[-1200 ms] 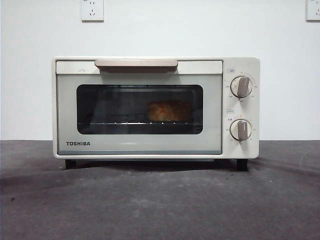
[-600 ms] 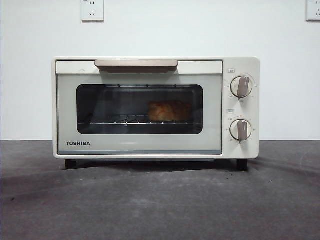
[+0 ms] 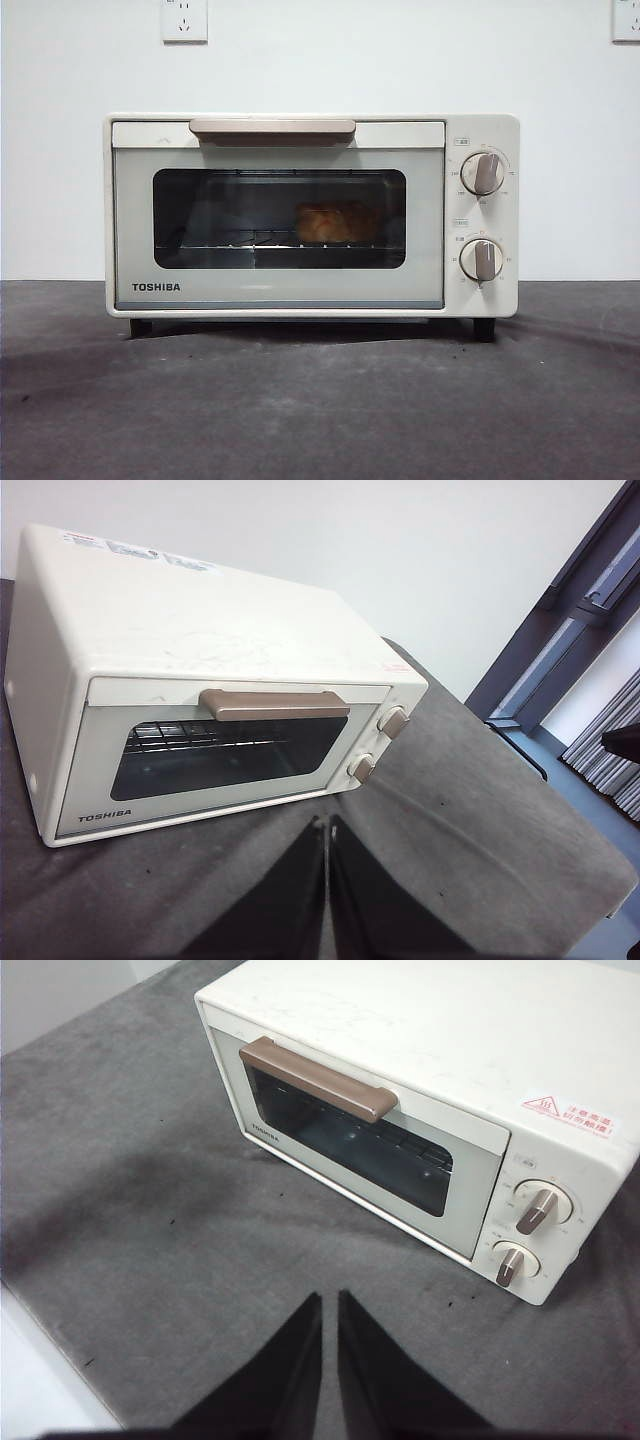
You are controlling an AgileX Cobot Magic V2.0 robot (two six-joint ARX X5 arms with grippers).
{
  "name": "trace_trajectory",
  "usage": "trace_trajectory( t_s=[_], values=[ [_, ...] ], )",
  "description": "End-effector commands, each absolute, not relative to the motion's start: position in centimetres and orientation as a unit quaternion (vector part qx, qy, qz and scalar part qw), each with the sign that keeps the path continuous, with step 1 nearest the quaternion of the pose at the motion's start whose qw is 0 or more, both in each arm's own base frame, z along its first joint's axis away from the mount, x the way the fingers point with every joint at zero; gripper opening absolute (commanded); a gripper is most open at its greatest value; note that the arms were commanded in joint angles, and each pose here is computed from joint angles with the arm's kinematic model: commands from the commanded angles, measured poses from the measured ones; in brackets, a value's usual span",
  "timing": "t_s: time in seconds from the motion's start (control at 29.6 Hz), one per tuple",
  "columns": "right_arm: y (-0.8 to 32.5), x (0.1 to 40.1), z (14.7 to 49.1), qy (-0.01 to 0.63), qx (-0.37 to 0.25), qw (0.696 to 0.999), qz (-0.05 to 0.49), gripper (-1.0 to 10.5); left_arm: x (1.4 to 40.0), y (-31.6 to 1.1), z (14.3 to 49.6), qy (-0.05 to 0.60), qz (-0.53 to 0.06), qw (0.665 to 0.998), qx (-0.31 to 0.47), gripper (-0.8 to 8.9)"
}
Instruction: The left arm flap open the oven, the right arm pick bread and place it into oven, the left arm flap close the oven
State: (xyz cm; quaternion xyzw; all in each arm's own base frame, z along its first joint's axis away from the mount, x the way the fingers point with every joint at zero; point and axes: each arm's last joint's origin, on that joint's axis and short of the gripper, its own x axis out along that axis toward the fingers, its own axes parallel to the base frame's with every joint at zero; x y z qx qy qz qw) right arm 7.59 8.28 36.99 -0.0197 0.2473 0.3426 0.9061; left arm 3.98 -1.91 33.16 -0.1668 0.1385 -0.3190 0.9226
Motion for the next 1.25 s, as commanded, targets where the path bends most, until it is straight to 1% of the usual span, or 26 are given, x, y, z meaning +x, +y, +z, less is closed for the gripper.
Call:
trace_trajectory(
  t_s=[0.03, 0.27, 0.41, 0.44, 0.51, 0.57, 0.64, 0.78, 0.91, 0.98, 1.05, 1.25],
  values=[
    [8.3, 7.5, 37.3, 0.244, -0.01, 0.907, 0.344, 0.2, 3.8, -1.9, 33.7, 0.122, -0.321, 0.927, -0.154, 0.11],
    [8.0, 7.2, 37.4, 0.237, -0.006, 0.908, 0.346, 0.2, 4.1, -1.9, 33.6, 0.116, -0.322, 0.927, -0.153, 0.11],
    [8.0, 7.2, 37.4, 0.237, -0.006, 0.908, 0.346, 0.2, 4.8, -1.9, 32.1, 0.106, -0.321, 0.932, -0.135, 0.11],
    [8.0, 7.2, 37.4, 0.237, -0.006, 0.908, 0.346, 0.2, 5.0, -1.9, 31.3, 0.095, -0.32, 0.935, -0.123, 0.11],
    [8.0, 7.2, 37.4, 0.237, -0.006, 0.908, 0.346, 0.2, 5.5, -1.8, 29.6, 0.054, -0.32, 0.944, -0.061, 0.11],
    [8.0, 7.2, 37.4, 0.237, -0.006, 0.908, 0.346, 0.2, 6.3, -1.6, 26.9, 0.03, -0.29, 0.956, -0.03, 0.11],
    [8.0, 7.2, 37.4, 0.237, -0.006, 0.908, 0.346, 0.2, 7.2, -1.3, 24.0, 0.026, -0.239, 0.97, -0.023, 0.11],
    [8.0, 7.2, 37.4, 0.237, -0.006, 0.908, 0.346, 0.2, 8.5, -0.6, 19.0, 0.053, -0.111, 0.991, -0.042, 0.11],
    [8.0, 7.2, 37.4, 0.237, -0.006, 0.908, 0.346, 0.2, 9.1, -0.1, 16.7, 0.084, -0.033, 0.995, -0.039, 0.11],
    [8.0, 7.2, 37.4, 0.237, -0.006, 0.908, 0.346, 0.2, 9.3, 0.0, 15.8, 0.091, -0.014, 0.995, -0.038, 0.11],
    [8.0, 7.2, 37.4, 0.237, -0.006, 0.908, 0.346, 0.2, 9.5, 0.0, 15.0, 0.094, -0.01, 0.995, -0.038, 0.11],
    [8.0, 7.3, 37.5, 0.231, -0.003, 0.909, 0.347, 0.2, 9.6, 0.0, 14.9, 0.089, -0.01, 0.995, -0.036, 0.11]
  ],
)
